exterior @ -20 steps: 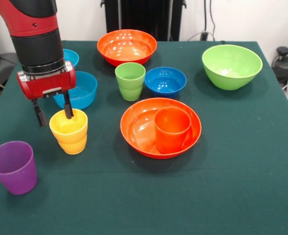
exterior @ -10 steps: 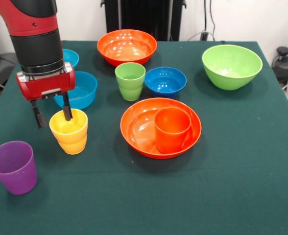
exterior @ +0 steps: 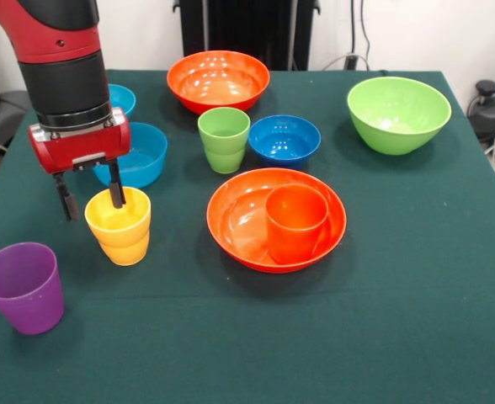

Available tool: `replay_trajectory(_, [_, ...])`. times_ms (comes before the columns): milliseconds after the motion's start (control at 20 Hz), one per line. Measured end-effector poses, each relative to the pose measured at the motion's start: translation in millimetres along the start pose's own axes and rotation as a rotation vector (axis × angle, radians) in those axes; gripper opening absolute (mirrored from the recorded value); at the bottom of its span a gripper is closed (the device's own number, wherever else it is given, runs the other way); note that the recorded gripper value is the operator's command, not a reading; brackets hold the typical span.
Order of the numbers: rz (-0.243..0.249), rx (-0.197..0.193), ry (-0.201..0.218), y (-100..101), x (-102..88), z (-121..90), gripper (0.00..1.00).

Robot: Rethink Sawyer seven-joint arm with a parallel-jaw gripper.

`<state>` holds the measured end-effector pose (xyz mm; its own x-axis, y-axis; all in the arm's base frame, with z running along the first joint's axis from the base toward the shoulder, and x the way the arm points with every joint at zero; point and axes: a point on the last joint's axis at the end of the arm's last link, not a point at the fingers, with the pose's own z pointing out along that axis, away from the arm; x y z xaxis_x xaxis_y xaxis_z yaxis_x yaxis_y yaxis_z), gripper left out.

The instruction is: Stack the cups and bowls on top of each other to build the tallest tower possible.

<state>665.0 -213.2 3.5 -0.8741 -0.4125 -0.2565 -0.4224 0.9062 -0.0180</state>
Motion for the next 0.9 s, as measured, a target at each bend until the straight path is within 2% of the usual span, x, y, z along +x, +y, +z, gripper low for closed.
replay_trajectory(550, [0.001, -0.002, 0.001, 0.7, 0.6, 1.2, 1.0])
replay_trajectory(900, [0.005, -0.018, 0.005, 6.2, 4.3, 9.3, 1.0])
